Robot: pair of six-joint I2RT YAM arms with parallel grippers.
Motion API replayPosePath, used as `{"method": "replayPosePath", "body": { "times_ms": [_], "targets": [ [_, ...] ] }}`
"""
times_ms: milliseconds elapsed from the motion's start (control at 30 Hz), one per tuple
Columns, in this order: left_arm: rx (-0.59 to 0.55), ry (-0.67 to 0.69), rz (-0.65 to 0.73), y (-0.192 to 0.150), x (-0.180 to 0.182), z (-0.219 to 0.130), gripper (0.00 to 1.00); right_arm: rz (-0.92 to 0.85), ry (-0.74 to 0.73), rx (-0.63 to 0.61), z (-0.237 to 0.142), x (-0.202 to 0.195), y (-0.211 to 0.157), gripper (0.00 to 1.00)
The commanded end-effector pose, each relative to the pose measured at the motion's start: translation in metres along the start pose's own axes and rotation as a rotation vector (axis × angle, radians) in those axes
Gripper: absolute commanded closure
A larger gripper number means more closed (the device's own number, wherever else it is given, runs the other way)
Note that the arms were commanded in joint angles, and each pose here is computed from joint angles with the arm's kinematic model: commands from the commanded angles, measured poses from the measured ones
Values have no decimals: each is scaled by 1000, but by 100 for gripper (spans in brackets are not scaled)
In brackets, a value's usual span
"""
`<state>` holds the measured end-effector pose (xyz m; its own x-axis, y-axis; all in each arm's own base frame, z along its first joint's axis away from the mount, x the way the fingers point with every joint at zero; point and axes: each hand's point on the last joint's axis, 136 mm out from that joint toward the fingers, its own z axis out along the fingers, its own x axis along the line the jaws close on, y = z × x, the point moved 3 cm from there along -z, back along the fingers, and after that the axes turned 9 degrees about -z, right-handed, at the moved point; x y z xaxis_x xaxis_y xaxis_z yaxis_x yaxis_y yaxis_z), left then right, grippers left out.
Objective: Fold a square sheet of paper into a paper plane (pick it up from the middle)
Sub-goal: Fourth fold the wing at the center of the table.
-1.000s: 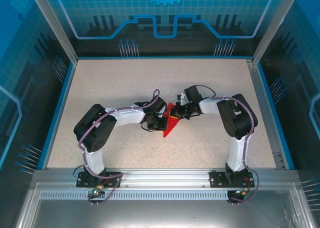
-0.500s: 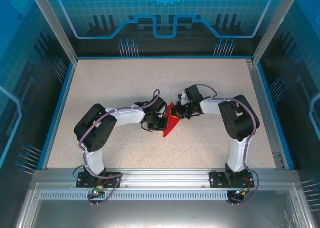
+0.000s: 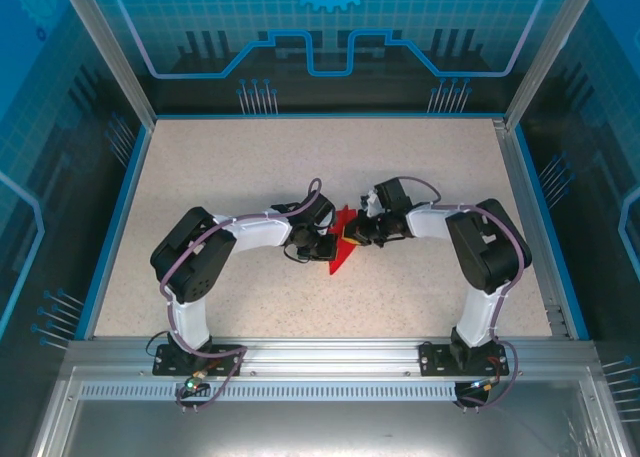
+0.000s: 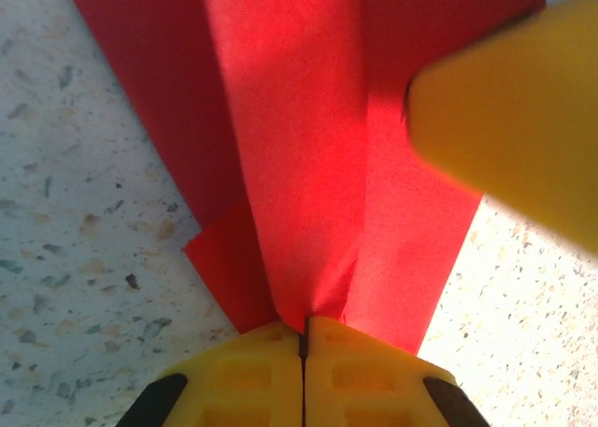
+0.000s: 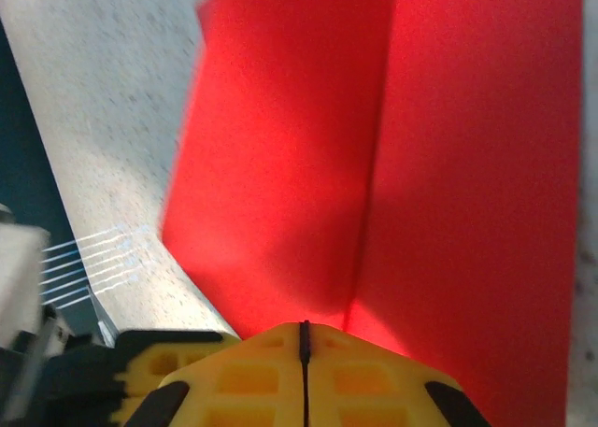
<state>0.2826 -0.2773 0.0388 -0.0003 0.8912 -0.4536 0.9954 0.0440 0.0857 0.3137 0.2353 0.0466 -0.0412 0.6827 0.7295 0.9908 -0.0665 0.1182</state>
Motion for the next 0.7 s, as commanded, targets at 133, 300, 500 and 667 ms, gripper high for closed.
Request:
{"method": "replayPosePath", "body": {
  "times_ms": [133,300,500,667],
  "targets": [
    [99,123,3,-26,34,28,93,20,49,19,2,12,-17,96],
    [97,127,6,-27,36,28,93,19,44,26,5,14,-19,97],
    [89,107,7,-27,34,27,92,31,47,38,10,10,-24,97],
    [85,84,14,-28,31,27,91,36,34,62,16,5,-30,98]
  ]
}}
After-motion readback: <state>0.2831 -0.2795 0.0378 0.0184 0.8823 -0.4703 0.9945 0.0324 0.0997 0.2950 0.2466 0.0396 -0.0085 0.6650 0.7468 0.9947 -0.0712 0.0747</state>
